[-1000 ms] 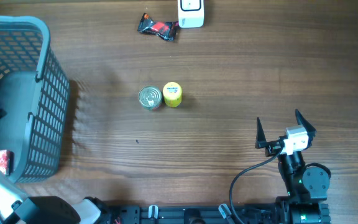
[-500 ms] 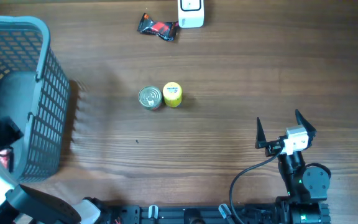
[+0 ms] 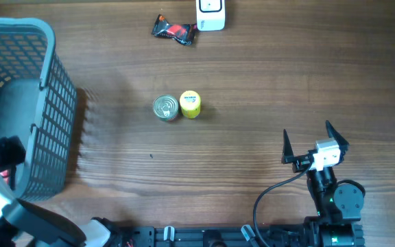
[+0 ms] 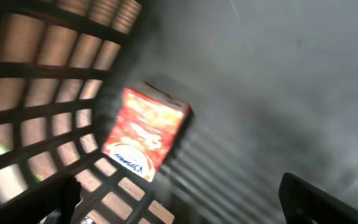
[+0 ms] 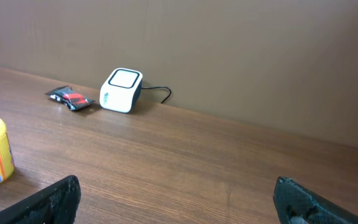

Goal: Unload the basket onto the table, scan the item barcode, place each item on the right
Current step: 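Lower the left gripper onto the red Kleenex tissue pack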

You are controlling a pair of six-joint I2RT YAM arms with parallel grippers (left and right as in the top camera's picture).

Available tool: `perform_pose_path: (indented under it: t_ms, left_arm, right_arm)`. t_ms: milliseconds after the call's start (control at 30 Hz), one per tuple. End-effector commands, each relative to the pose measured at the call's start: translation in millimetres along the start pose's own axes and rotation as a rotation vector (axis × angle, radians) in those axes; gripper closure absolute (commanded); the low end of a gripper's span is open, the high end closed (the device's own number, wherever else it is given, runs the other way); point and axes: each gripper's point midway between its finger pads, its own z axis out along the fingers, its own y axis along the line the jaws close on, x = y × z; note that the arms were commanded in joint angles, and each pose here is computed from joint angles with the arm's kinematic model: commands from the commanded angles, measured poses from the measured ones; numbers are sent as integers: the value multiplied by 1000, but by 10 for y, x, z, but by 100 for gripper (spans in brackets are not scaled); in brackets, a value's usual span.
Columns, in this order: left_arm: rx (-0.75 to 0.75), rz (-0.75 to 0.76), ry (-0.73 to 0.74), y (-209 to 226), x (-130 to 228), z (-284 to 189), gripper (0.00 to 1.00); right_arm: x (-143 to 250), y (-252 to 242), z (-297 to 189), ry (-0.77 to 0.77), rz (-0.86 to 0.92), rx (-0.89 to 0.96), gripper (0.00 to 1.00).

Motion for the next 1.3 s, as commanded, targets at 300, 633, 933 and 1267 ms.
perform_pose_path:
  t_ms: [300, 633, 933, 1267]
  left_arm:
    - [32, 191, 163, 205, 329, 477, 0]
    - [56, 166, 133, 400, 391, 568, 0]
    - [181, 144, -28, 327, 194, 618, 0]
    - [166, 173, -2, 396, 247, 751, 0]
  right_arm:
    - [-2, -13, 1, -1, 18, 10, 0]
    - [-2, -13, 1, -1, 18, 10, 0]
    - [-2, -13, 1, -1, 18, 10, 0]
    - [-2, -13, 1, -1, 18, 10, 0]
